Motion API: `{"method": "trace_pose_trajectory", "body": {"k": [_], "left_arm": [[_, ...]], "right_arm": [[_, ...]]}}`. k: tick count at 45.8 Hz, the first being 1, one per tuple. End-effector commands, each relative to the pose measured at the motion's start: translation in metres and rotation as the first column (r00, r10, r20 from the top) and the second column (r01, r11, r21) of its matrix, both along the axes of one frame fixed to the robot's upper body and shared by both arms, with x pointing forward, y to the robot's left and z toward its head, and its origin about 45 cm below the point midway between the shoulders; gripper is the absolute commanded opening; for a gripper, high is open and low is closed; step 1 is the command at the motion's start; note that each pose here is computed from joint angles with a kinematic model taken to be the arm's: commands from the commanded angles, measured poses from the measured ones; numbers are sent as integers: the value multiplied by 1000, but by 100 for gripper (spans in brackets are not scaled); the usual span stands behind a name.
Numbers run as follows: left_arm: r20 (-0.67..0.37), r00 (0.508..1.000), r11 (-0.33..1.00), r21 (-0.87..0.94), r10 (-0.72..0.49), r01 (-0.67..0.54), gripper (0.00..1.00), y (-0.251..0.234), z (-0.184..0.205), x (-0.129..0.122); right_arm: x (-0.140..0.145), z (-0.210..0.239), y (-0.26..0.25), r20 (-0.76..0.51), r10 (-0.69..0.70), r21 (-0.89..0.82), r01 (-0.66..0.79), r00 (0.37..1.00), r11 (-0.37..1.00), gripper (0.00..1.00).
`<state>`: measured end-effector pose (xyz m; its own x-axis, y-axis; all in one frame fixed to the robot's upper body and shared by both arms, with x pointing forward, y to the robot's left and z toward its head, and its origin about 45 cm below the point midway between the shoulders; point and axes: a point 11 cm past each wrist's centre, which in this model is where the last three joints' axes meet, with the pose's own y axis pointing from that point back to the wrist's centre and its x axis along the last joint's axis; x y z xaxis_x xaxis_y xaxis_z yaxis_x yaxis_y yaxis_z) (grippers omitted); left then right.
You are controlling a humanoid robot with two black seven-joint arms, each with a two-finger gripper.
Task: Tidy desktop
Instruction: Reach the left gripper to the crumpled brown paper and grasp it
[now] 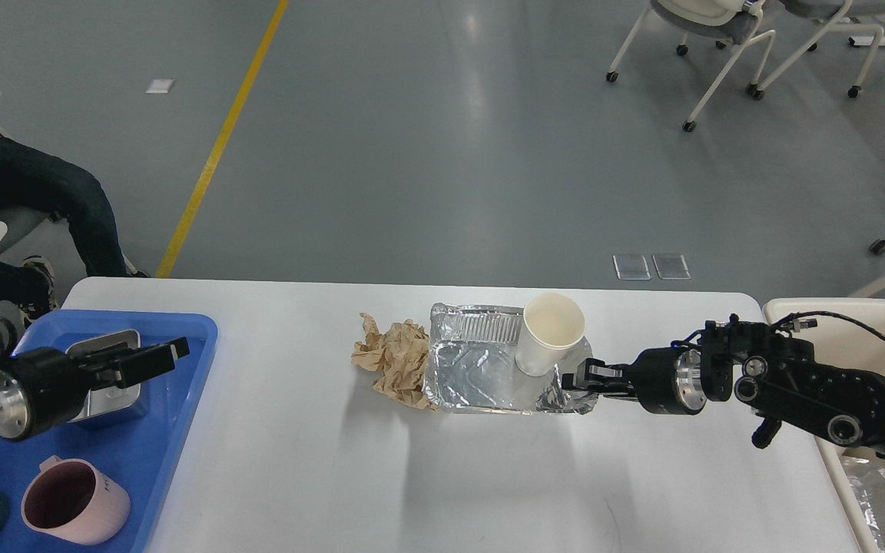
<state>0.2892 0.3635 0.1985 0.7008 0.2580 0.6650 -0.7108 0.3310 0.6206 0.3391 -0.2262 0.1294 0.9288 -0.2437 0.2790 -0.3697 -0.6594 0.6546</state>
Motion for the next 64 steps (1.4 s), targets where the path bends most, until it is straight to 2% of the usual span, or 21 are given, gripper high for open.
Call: {"method": "trace_pose_trajectory", "body": {"k": [1,6,11,18,34,45,57,64], "left_arm": [[-5,1000,996,-83,27,-27,97,-31,-25,26],[1,1000,990,-141,-3,3,97,-68,-37,44],[-1,996,990,-112,-84,83,97,-103,-50,55],[-25,990,987,-93,-135,132,97,-136,-72,65],[-10,970,970,-38,-242,242,97,-194,-102,60],[59,965,967,36,-254,253,97,-205,-107,70],[53,970,971,57,-237,234,96,-215,-119,77],[89,962,966,46,-259,256,93,-228,-125,78]], "right_arm": [[0,1,0,1,1,1,-1,1000,1000,0],[1,1,0,2,0,2,0,1000,1000,0],[1,2,1,3,1,6,-1,1000,1000,0],[2,3,-3,6,-7,3,7,1000,1000,0],[1,9,-15,16,-20,-4,20,1000,1000,0],[3,14,-21,26,-32,1,32,999,999,0],[3,16,-20,29,-34,6,34,999,999,0],[4,17,-20,32,-37,11,36,999,999,0]]}}
